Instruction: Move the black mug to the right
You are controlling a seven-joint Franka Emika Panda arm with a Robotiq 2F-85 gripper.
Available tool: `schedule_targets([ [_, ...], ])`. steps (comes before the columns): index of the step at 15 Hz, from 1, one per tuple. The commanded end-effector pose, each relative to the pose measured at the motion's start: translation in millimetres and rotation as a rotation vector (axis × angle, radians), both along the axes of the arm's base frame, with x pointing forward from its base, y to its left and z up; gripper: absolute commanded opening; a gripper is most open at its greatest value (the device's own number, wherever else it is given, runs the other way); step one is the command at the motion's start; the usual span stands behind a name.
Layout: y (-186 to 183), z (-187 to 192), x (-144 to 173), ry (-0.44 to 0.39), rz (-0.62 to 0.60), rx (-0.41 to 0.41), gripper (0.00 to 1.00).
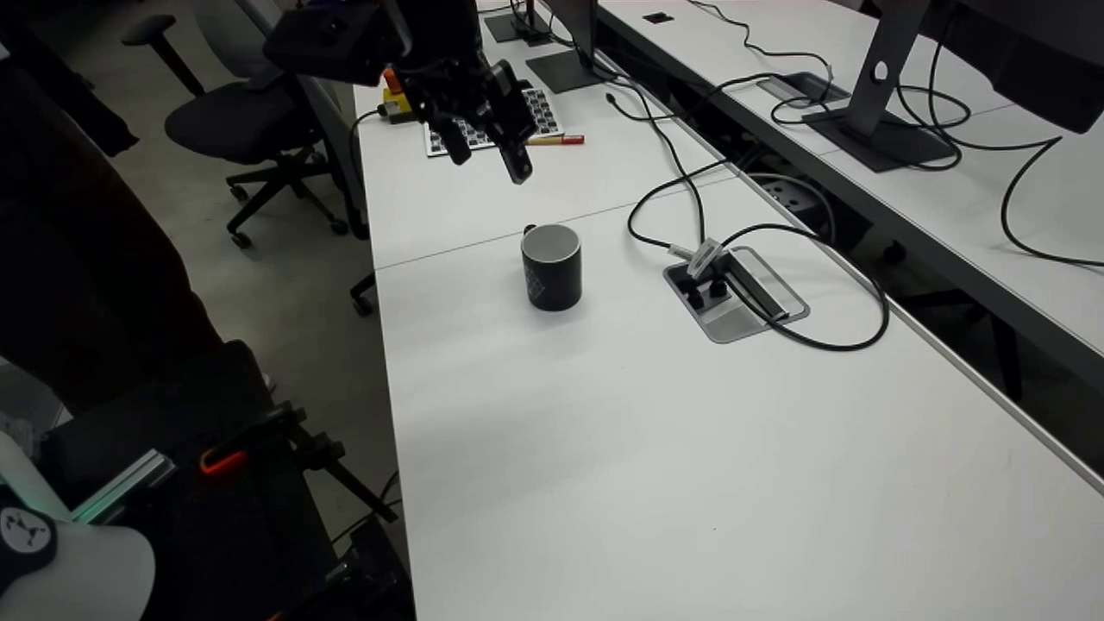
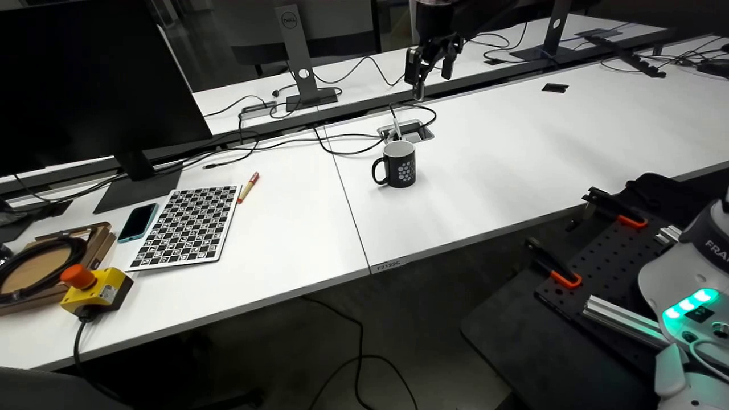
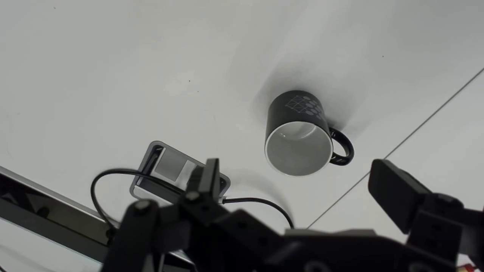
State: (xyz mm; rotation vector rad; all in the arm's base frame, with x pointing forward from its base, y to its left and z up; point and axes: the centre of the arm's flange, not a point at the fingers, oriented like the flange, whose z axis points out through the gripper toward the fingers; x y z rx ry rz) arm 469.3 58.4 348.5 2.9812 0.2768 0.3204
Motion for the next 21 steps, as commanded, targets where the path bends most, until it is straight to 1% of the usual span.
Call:
schedule_targets([
  [1,24,-23,21,0.039,0.052,0.017,1.0],
  [4,45,-39,36,0.068,0.095,0.01,1.0],
  [5,50,-43,42,0.076,0.091,0.007,1.0],
  [9,50,-59,71,0.088,0.005,0.012,1.0],
  [13,32,-79,97,0.102,-0.088,-0.023,1.0],
  [16,13,-98,109,0.126,-0.148,-0.052,1.0],
  [18,3,-111,115,0.151,-0.184,-0.061,1.0],
  [21,-6,-130,119,0.198,-0.214,-0.047,1.0],
])
